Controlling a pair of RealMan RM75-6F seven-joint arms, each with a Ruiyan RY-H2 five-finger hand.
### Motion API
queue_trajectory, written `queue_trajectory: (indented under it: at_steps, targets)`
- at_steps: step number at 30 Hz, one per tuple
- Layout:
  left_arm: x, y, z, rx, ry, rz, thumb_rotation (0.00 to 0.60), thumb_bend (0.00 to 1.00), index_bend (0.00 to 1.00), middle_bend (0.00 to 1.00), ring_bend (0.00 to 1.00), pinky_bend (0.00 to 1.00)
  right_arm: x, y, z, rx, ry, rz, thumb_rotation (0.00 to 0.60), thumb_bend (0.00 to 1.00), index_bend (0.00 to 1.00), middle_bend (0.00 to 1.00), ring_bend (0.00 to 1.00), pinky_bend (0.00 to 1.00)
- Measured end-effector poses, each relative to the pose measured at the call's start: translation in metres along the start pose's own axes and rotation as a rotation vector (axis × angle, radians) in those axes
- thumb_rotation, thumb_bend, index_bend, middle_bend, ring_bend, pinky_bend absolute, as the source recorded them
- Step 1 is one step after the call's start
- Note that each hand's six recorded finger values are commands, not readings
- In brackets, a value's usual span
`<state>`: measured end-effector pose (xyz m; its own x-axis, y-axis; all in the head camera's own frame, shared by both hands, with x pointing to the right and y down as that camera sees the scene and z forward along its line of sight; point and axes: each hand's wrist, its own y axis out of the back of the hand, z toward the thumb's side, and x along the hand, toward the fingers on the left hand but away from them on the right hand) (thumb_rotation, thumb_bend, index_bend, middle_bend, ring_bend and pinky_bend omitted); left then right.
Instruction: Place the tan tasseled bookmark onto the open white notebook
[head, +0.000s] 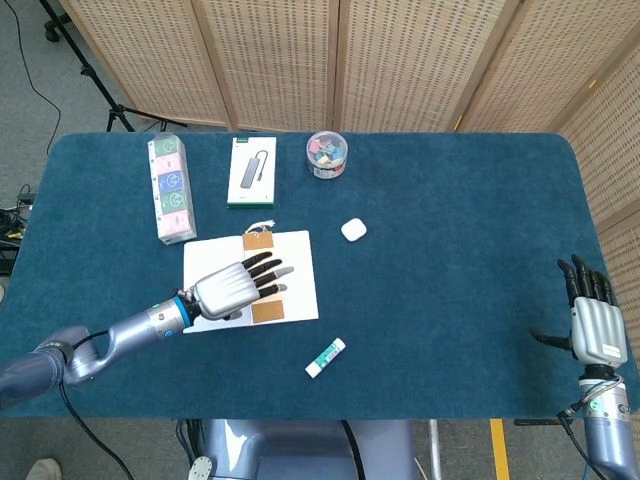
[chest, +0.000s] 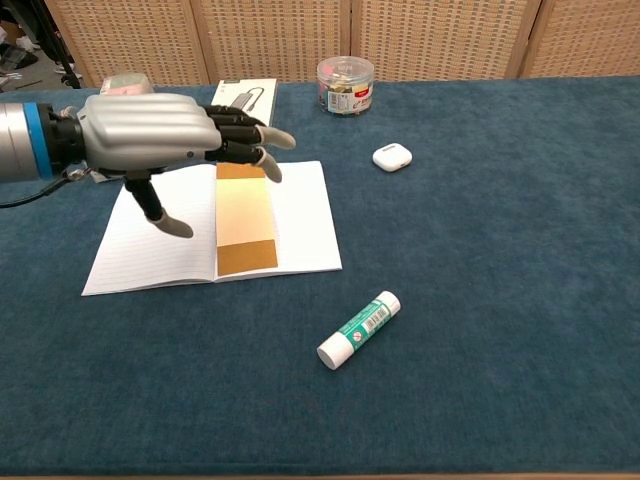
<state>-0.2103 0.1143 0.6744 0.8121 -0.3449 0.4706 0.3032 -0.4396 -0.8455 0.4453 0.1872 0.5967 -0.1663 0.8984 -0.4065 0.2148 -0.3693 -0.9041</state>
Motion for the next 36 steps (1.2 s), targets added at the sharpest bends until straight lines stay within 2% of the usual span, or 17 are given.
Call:
queue_trajectory:
  at_steps: [5, 9, 16, 23, 36]
  targets:
    - [-0.011, -0.014, 0.014, -0.09, 0.003, -0.122, 0.6, 0.16, 0.19, 0.0, 0.0, 0.1, 0.0, -0.002, 0.002, 0.005, 0.003, 0.005, 0.6, 0.0, 0.0, 0.0, 0.0, 0.0]
    - [-0.016, -0.025, 0.02, -0.133, 0.011, -0.176, 0.6, 0.16, 0.19, 0.0, 0.0, 0.1, 0.0, -0.002, 0.001, 0.005, 0.0, 0.004, 0.6, 0.0, 0.0, 0.0, 0.0, 0.0]
    - [-0.016, -0.034, 0.023, -0.166, 0.021, -0.192, 0.6, 0.16, 0.19, 0.0, 0.0, 0.11, 0.0, -0.002, 0.0, 0.002, 0.0, 0.004, 0.6, 0.0, 0.0, 0.0, 0.0, 0.0]
    - [-0.011, -0.043, 0.034, -0.24, 0.005, -0.214, 0.6, 0.16, 0.19, 0.0, 0.0, 0.13, 0.0, -0.001, 0.0, 0.001, -0.002, 0.002, 0.6, 0.0, 0.0, 0.0, 0.0, 0.0]
    - [-0.01, -0.053, 0.035, -0.302, 0.012, -0.226, 0.6, 0.16, 0.19, 0.0, 0.0, 0.13, 0.0, -0.002, 0.0, 0.005, 0.0, 0.006, 0.6, 0.0, 0.0, 0.0, 0.0, 0.0]
